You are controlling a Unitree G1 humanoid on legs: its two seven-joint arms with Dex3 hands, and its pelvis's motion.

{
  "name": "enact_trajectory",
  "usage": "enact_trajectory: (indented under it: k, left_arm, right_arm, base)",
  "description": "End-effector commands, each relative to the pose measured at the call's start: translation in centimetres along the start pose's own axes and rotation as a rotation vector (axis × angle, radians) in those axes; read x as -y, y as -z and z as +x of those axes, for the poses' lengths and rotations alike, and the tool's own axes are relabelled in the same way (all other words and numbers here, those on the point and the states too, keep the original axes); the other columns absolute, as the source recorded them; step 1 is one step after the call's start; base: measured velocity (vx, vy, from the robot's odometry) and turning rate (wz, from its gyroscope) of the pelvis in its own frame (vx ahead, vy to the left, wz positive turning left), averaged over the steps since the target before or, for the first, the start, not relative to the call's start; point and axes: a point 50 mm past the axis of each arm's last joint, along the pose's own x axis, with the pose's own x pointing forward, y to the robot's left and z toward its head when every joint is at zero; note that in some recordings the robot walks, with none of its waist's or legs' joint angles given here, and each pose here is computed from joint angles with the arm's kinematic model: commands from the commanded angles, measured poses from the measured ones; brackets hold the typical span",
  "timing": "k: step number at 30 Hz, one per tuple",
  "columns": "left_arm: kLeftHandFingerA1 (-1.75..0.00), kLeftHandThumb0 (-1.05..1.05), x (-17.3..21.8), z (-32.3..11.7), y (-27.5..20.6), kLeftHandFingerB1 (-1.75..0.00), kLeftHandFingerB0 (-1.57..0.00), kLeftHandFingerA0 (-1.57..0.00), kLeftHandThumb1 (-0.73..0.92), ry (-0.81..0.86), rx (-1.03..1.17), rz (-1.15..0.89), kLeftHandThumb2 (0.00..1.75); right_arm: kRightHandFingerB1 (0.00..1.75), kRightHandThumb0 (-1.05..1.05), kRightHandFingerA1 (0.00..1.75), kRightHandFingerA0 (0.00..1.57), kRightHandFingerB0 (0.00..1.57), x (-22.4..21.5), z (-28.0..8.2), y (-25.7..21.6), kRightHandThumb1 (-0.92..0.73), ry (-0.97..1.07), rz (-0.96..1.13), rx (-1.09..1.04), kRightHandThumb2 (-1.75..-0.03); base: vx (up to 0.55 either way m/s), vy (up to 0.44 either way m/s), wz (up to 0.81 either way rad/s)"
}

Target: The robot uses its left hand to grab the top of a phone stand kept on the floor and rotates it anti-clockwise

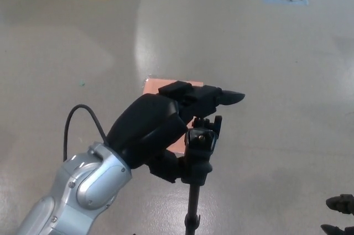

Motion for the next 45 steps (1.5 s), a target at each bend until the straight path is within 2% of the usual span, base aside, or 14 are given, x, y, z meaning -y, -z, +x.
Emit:
enact_trajectory:
  k: [1,8,9,11,13,14,25,28,29,30,31,33,34,45]
  left_arm:
    - [-0.55,-0.15,-0.2,0.0,0.0,-0.41,-0.7,-1.11,0.72,-0.124,0.068,-0.035,0.63]
    - [-0.66,-0.19,-0.4,0.0,0.0,-0.47,-0.91,-1.05,0.75,-0.166,0.068,-0.053,0.64]
    - [-1.05,-0.25,-0.4,-0.1,0.0,-0.48,-0.96,-0.95,0.74,-0.18,0.074,-0.056,0.62]
    - [-1.2,-0.26,-0.5,-0.1,0.0,-0.5,-0.97,-0.9,0.71,-0.185,0.077,-0.056,0.62]
    - [-1.2,-0.26,-0.5,-0.1,0.1,-0.5,-0.97,-0.9,0.71,-0.184,0.078,-0.055,0.62]
    - [-1.33,-0.28,-0.5,0.0,0.1,-0.5,-0.97,-0.85,0.7,-0.184,0.078,-0.051,0.63]
    - [-1.46,-0.25,-0.5,0.1,0.1,-0.5,-0.94,-0.8,0.68,-0.177,0.081,-0.062,0.63]
    - [-1.42,-0.23,-0.4,0.2,0.1,-0.51,-0.94,-0.81,0.69,-0.173,0.073,-0.108,0.63]
    - [-1.18,-0.18,-0.4,0.2,0.1,-0.51,-0.93,-0.91,0.73,-0.162,0.067,-0.14,0.62]
    - [-1.18,-0.18,-0.3,0.2,0.2,-0.51,-0.93,-0.91,0.73,-0.154,0.063,-0.161,0.62]
    - [-0.95,-0.2,-0.3,0.2,0.3,-0.51,-0.94,-1.0,0.73,-0.135,0.042,-0.227,0.62]
    - [-0.95,-0.2,-0.2,0.3,0.5,-0.51,-0.94,-1.0,0.73,-0.118,0.022,-0.285,0.62]
    - [-0.67,-0.22,-0.2,0.3,0.7,-0.53,-0.97,-1.08,0.73,-0.113,-0.02,-0.368,0.63]
    - [-0.7,-0.17,-0.2,0.7,1.7,-0.62,-1.03,-1.12,0.72,-0.097,-0.102,-0.643,0.63]
  right_arm:
    - [0.18,-0.43,0.5,0.32,0.0,0.7,-0.2,-0.1,-0.62,0.015,0.008,-0.005,-0.84]
    - [0.19,-0.44,0.51,0.35,0.0,0.8,-0.2,-0.1,-0.62,0.02,-0.003,-0.004,-0.85]
    - [0.19,-0.44,0.51,0.35,0.0,0.8,-0.2,-0.2,-0.62,0.02,0.001,-0.003,-0.85]
    - [0.2,-0.44,0.5,0.32,0.0,0.8,-0.2,-0.2,-0.61,0.021,0.001,-0.005,-0.85]
    - [0.2,-0.44,0.5,0.32,0.0,0.8,-0.2,-0.2,-0.61,0.023,-0.001,-0.008,-0.85]
    - [0.21,-0.43,0.5,0.32,0.0,0.8,-0.1,-0.3,-0.61,0.024,0.001,-0.006,-0.85]
    - [0.2,-0.45,0.51,0.33,0.01,1.1,-0.2,-0.6,-0.61,0.02,0.009,0.004,-0.85]
    - [0.21,-0.46,0.51,0.34,0.01,1.1,-0.2,-0.6,-0.62,0.025,0.003,0.0,-0.85]
    - [0.2,-0.45,0.5,0.32,0.0,1.1,-0.2,-0.6,-0.62,0.023,0.005,0.0,-0.86]
    - [0.2,-0.45,0.5,0.32,0.0,1.1,-0.2,-0.6,-0.62,0.022,0.009,0.0,-0.86]
    - [0.19,-0.45,0.51,0.31,0.0,1.1,-0.2,-0.6,-0.62,0.019,0.012,0.003,-0.85]
    - [0.19,-0.45,0.51,0.31,0.0,1.1,-0.2,-0.6,-0.62,0.017,0.013,0.007,-0.85]
    - [0.19,-0.46,0.52,0.35,0.01,1.1,-0.2,-0.7,-0.62,0.018,0.018,0.004,-0.85]
    - [0.19,-0.46,0.52,0.35,0.0,1.3,-0.2,-1.0,-0.63,0.021,0.021,0.011,-0.86]
  base:
    - [0.0,0.0,0.0]
    - [0.0,0.0,0.0]
    - [0.0,0.0,0.0]
    - [0.0,0.0,0.0]
    - [0.0,0.0,0.0]
    - [0.0,0.0,0.0]
    - [0.0,0.0,0.0]
    - [0.0,0.0,0.0]
    - [0.0,0.0,0.0]
    - [0.0,0.0,0.0]
    - [0.0,0.0,0.0]
    - [0.0,0.0,0.0]
    - [0.0,0.0,0.0]
    - [0.0,0.0,0.0]
